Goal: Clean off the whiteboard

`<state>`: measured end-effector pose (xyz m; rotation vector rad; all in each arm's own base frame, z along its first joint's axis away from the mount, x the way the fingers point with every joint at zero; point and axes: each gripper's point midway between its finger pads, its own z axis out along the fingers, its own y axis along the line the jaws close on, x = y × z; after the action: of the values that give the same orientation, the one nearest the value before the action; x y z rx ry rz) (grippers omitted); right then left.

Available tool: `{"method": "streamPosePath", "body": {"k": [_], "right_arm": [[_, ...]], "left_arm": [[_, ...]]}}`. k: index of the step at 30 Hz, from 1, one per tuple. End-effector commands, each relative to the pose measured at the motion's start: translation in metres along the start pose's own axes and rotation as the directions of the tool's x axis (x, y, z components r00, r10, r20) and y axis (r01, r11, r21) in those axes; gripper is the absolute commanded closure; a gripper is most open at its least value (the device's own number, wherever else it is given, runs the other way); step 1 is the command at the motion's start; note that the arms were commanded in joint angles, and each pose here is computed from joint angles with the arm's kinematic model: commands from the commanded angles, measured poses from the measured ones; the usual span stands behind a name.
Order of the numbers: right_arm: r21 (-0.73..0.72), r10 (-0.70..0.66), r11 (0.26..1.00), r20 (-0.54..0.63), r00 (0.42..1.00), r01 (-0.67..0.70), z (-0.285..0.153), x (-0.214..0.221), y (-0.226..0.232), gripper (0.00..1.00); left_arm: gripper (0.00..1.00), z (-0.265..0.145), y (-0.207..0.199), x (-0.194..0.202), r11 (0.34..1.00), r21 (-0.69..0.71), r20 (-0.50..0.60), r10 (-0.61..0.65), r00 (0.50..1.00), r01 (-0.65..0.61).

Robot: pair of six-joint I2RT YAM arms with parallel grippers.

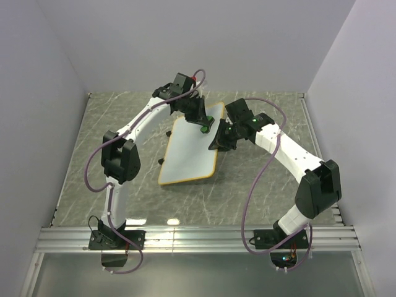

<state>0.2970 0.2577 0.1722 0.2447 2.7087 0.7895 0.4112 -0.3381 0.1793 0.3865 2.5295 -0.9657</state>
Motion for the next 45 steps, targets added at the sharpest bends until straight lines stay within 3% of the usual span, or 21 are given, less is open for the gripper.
{"method": "streamPosePath", "body": {"k": [1, 7, 12, 17, 20, 24, 27, 32, 40, 42, 45], "right_arm": [[0.025, -0.144, 0.989, -0.098, 0.985, 0.147, 0.037, 0.025, -0.010, 1.00], [0.025, -0.159, 0.987, -0.088, 0.983, 0.161, 0.033, 0.024, -0.010, 1.00], [0.026, -0.163, 0.986, -0.077, 0.984, 0.165, 0.031, 0.021, -0.010, 1.00], [0.034, -0.161, 0.986, -0.063, 0.985, 0.163, 0.027, 0.017, -0.009, 0.99], [0.033, -0.152, 0.987, -0.056, 0.987, 0.154, 0.025, 0.015, -0.008, 0.80], [0.034, -0.145, 0.989, -0.038, 0.989, 0.146, 0.022, 0.010, -0.007, 0.40], [0.035, -0.143, 0.989, -0.012, 0.990, 0.143, 0.014, 0.002, -0.004, 0.24], [0.023, -0.167, 0.986, 0.102, 0.981, 0.165, -0.024, -0.026, 0.014, 0.12], [0.015, -0.215, 0.975, 0.325, 0.921, 0.222, -0.120, -0.061, 0.029, 0.08], [0.013, -0.209, 0.976, 0.340, 0.917, 0.218, -0.130, -0.058, 0.025, 0.07], [0.006, -0.198, 0.978, 0.352, 0.915, 0.210, -0.140, -0.047, 0.014, 0.06]], "left_arm": [[1.00, 0.031, -0.028, 0.050, 0.996, 0.081, -0.174, -0.009, 0.985, 0.024], [1.00, 0.014, -0.002, 0.037, 0.998, -0.012, -0.108, -0.061, 0.992, 0.060], [1.00, -0.052, 0.020, -0.016, 0.993, -0.017, 0.135, -0.117, 0.984, 0.120], [1.00, -0.109, 0.078, -0.021, 0.967, -0.061, 0.274, -0.222, 0.936, 0.248], [1.00, -0.139, 0.108, -0.019, 0.948, -0.092, 0.324, -0.260, 0.910, 0.304], [1.00, -0.162, 0.148, -0.006, 0.914, -0.145, 0.342, -0.313, 0.886, 0.379], [1.00, -0.174, 0.169, 0.006, 0.891, -0.180, 0.358, -0.336, 0.871, 0.417], [1.00, -0.170, 0.209, 0.044, 0.827, -0.306, 0.338, -0.369, 0.866, 0.471], [1.00, -0.161, 0.266, 0.122, 0.652, -0.545, 0.334, -0.408, 0.850, 0.527], [0.95, -0.160, 0.276, 0.134, 0.611, -0.595, 0.329, -0.407, 0.852, 0.522], [0.79, -0.158, 0.286, 0.149, 0.564, -0.647, 0.315, -0.415, 0.853, 0.513]]}}
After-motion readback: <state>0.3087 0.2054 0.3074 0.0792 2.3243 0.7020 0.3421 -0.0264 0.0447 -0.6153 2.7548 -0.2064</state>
